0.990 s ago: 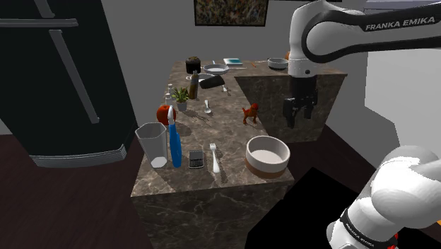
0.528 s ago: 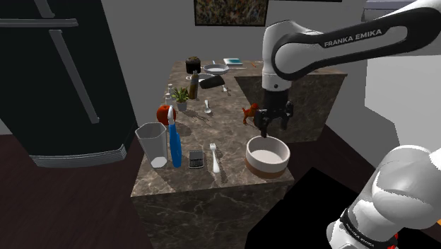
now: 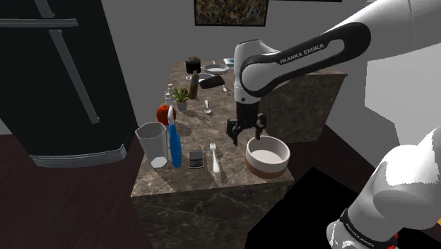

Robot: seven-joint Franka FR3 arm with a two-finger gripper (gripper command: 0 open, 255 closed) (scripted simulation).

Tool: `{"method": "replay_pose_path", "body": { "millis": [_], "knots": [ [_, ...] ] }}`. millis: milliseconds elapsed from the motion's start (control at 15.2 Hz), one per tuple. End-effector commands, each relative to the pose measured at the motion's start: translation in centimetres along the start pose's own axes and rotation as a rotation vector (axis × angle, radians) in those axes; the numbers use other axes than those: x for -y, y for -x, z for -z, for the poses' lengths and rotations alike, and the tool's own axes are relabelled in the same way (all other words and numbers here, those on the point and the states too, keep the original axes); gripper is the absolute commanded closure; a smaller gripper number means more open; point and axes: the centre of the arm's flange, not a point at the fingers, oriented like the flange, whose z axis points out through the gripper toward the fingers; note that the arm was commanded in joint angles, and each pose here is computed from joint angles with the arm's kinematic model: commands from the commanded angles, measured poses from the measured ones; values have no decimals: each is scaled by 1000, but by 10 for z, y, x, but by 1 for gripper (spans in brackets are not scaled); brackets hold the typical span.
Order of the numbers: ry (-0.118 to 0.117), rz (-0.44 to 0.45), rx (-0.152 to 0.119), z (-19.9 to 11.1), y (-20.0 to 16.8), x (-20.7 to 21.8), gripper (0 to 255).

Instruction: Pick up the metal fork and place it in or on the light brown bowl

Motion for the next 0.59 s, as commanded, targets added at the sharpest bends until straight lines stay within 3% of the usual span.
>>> {"method": "replay_pose_path", "body": {
  "millis": [0,528],
  "knots": [
    [-11,-34,-3,-10,-13,20,0],
    [-49,-161,-14,-48,-73,91,0]
  ]
}}
